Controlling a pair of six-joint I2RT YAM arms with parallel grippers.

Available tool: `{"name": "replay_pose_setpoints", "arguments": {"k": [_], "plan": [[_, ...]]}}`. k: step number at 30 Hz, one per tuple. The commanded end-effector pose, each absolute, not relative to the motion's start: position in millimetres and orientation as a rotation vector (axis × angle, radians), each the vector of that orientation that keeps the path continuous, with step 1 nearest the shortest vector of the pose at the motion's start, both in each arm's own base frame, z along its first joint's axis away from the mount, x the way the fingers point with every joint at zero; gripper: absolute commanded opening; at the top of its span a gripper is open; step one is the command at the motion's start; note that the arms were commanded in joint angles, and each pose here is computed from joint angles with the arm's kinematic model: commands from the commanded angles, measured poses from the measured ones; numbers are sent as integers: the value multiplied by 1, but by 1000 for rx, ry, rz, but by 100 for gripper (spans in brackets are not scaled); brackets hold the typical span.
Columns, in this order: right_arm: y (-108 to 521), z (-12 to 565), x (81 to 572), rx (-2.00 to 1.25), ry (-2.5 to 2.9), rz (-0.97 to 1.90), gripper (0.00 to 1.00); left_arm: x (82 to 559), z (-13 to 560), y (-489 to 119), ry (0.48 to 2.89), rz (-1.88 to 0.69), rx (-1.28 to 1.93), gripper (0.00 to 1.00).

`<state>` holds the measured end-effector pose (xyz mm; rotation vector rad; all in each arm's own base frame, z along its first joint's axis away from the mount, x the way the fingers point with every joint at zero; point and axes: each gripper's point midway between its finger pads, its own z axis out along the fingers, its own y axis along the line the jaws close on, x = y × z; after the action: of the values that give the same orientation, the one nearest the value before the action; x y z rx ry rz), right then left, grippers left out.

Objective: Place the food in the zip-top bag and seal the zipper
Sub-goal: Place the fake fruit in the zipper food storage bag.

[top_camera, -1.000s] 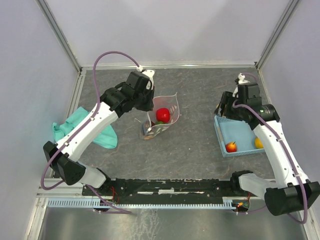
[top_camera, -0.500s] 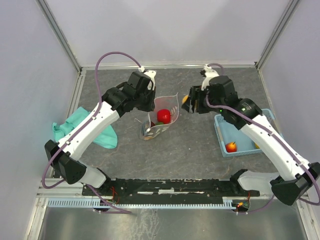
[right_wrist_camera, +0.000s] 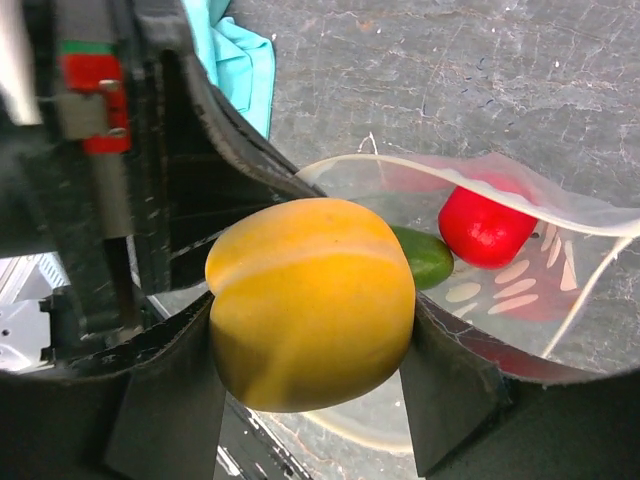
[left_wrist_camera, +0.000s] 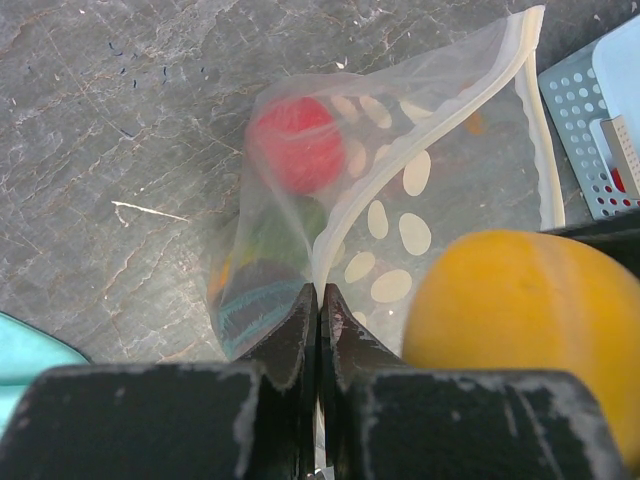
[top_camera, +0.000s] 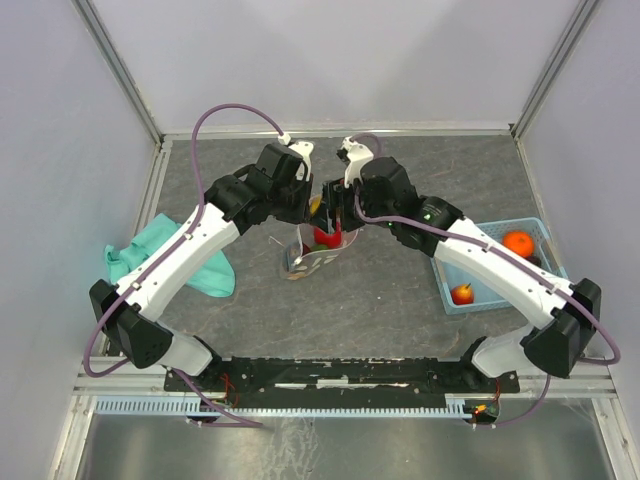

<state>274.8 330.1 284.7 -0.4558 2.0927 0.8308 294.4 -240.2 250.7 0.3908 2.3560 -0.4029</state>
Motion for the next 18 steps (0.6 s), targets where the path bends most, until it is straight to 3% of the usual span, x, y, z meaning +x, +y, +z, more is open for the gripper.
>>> {"name": "replay_pose_setpoints", "arguments": {"k": [1, 9, 18], "plan": [[342, 279, 287, -456, 2036, 834, 56, 301, 276, -247, 2266, -440, 408, 3], [335, 236, 289, -439, 2119, 758, 61, 302, 275, -246, 2265, -426, 405, 3], [334, 223, 289, -425, 2154, 746, 77, 302, 272, -246, 2272, -424, 409, 3]]}}
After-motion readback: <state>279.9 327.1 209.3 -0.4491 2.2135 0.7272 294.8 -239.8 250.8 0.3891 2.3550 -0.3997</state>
